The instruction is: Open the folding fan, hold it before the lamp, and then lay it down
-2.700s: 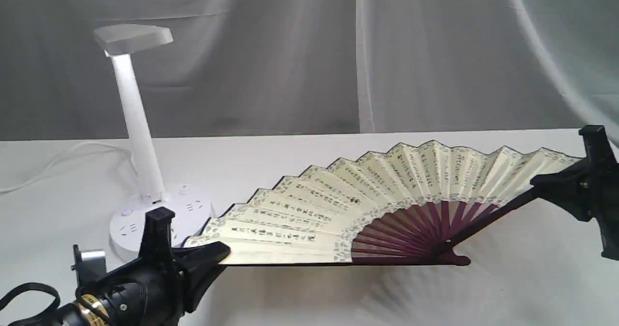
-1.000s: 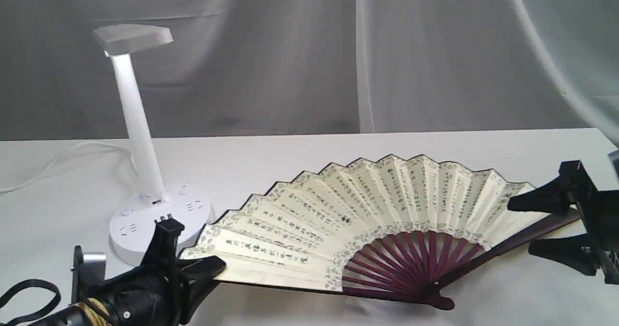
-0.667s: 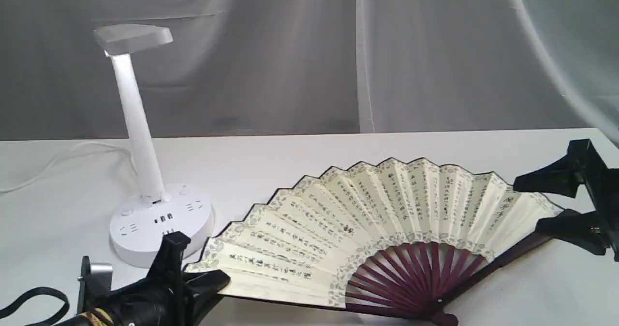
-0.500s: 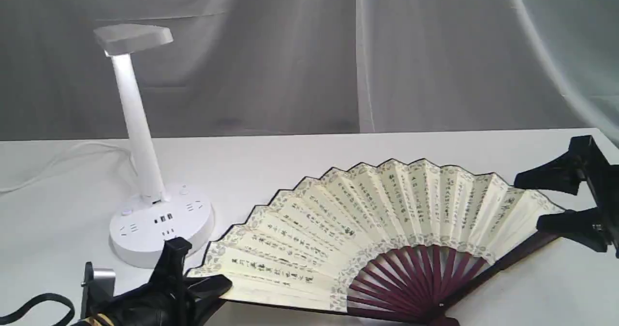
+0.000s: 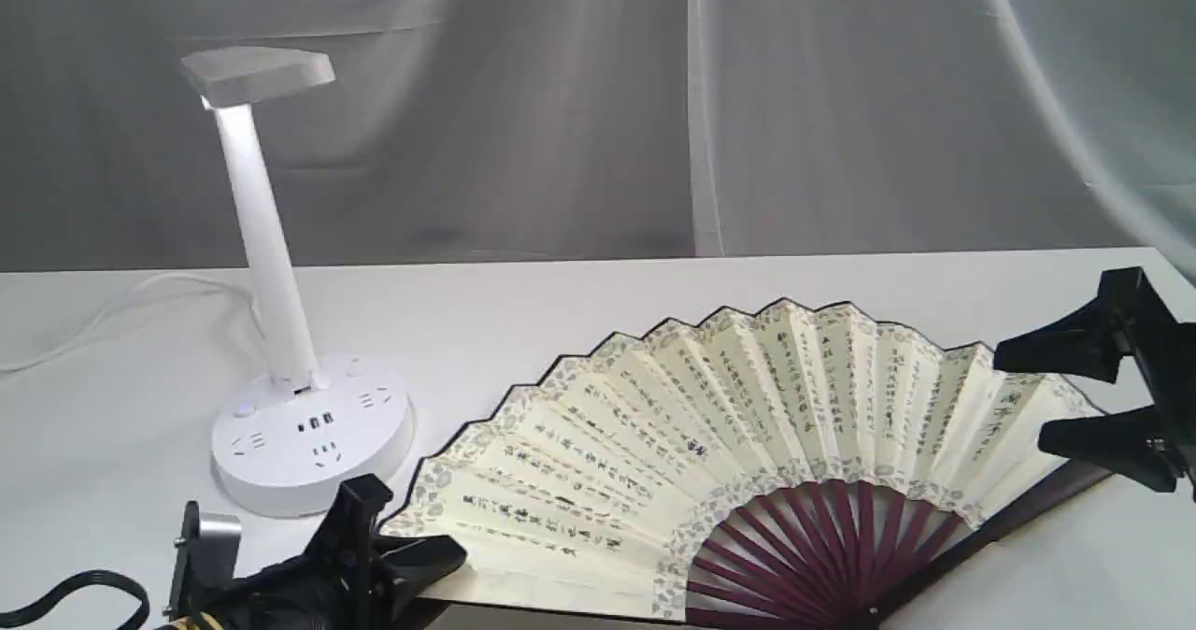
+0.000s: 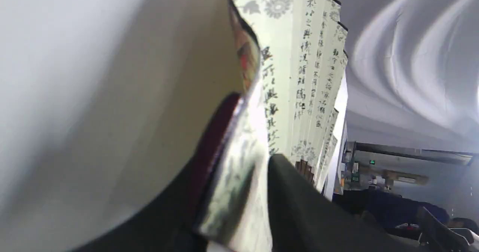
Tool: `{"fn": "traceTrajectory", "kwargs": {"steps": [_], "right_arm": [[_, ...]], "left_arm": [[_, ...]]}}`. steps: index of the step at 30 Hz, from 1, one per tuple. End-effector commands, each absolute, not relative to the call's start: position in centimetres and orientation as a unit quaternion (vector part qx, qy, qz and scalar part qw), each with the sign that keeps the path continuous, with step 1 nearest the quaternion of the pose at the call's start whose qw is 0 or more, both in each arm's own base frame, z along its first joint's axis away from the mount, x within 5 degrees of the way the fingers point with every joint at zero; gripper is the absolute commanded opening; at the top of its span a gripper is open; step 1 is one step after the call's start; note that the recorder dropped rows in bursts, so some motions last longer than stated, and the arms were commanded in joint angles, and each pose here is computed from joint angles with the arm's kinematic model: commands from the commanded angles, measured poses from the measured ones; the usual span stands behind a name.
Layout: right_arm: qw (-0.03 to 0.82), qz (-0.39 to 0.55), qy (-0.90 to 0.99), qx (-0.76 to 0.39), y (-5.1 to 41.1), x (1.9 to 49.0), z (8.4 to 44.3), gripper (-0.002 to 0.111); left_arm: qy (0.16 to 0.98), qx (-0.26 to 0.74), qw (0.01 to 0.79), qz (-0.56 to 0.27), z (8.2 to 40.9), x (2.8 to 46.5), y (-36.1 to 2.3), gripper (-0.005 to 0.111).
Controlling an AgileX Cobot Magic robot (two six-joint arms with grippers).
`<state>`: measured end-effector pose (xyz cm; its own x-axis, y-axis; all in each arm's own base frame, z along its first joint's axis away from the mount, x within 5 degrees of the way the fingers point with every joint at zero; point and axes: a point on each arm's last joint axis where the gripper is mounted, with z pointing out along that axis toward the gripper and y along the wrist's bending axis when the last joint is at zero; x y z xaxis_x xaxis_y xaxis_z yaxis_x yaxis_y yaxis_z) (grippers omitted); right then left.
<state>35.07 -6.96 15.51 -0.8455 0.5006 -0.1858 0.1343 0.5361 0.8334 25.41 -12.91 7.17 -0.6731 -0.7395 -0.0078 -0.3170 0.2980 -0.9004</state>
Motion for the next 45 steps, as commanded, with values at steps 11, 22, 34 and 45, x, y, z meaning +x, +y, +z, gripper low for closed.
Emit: {"fn": "traceTrajectory", "kwargs": {"steps": [11, 22, 34, 45], "right_arm": [[0.207, 0.452, 0.852, 0.162, -6.7, 34.9, 16.1, 0.065], [0.213, 0.468, 0.846, 0.139, -6.4, 34.8, 16.4, 0.063], [0.211, 0.474, 0.844, 0.134, -6.3, 34.7, 16.5, 0.063], [0.219, 0.465, 0.851, 0.109, -6.0, 34.4, 17.9, 0.063]], "left_arm": [[0.793, -0.28, 0.212, -0.498, 7.3, 25.7, -10.6, 0.052], [0.799, -0.207, 0.228, -0.516, 10.1, 25.7, -9.7, 0.049], [0.848, -0.177, 0.299, -0.401, 14.7, 25.2, -8.1, 0.048], [0.89, -0.13, 0.314, -0.305, 16.6, 23.8, -6.9, 0.048]]}}
